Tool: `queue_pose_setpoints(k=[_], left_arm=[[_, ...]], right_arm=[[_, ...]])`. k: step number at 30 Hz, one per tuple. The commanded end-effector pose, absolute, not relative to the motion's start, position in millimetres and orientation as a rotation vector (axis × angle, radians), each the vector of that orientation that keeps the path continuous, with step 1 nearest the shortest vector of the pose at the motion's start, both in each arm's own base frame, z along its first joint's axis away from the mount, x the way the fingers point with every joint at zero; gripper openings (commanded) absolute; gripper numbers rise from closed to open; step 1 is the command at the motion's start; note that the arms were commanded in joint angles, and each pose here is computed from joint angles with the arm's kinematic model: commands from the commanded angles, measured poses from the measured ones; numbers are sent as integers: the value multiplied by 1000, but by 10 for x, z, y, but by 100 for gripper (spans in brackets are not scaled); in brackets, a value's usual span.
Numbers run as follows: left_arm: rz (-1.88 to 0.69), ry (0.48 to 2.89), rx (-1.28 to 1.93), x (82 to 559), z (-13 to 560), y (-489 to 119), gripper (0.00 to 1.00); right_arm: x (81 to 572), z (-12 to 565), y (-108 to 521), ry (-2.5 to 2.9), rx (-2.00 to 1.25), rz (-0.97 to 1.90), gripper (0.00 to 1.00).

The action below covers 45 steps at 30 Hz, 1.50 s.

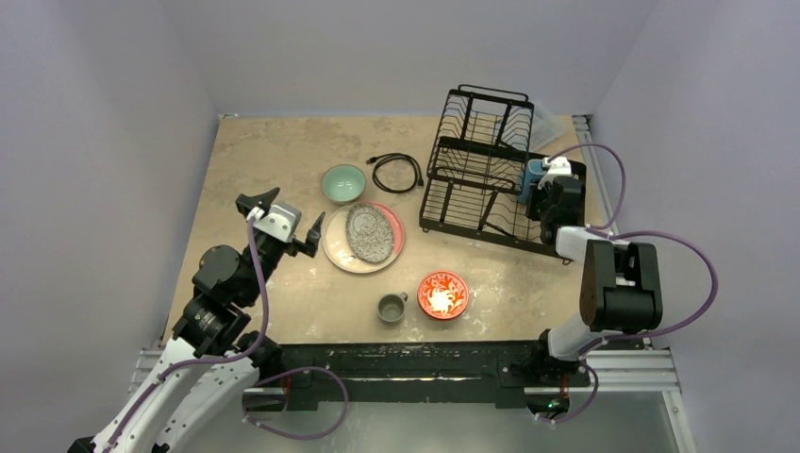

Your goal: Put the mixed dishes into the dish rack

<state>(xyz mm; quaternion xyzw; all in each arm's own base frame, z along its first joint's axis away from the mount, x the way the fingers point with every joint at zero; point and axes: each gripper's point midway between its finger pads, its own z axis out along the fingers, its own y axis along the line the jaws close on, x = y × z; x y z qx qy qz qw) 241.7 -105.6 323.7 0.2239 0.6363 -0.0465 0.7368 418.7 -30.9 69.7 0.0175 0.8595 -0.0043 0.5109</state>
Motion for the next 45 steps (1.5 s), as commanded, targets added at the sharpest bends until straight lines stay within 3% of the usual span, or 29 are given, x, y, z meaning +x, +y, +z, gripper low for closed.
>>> queue_pose_setpoints(k=[1, 14, 24, 28, 39, 45], left_arm=[[-123, 1352, 467, 2413, 3360, -1070, 98], [-128, 1356, 476, 2414, 3345, -1087, 98], [-138, 1365, 491, 2421, 3317, -1121, 98], [-142, 1372, 500, 2427, 3300, -1140, 98], [-148, 1382, 508, 2436, 3290, -1159, 98], [-153, 1390, 520, 2446, 3274, -1185, 98]], right_arm=[[4388, 967, -251, 1999, 1, -63, 25], [4188, 1059, -241, 2031, 96, -46, 61], [4017, 1365, -370, 1976, 327, 38, 71], [4021, 1654, -419, 1850, 485, 149, 80], [4363, 1684, -398, 1846, 723, 751, 84], [4476, 1541, -408, 1869, 762, 777, 83]])
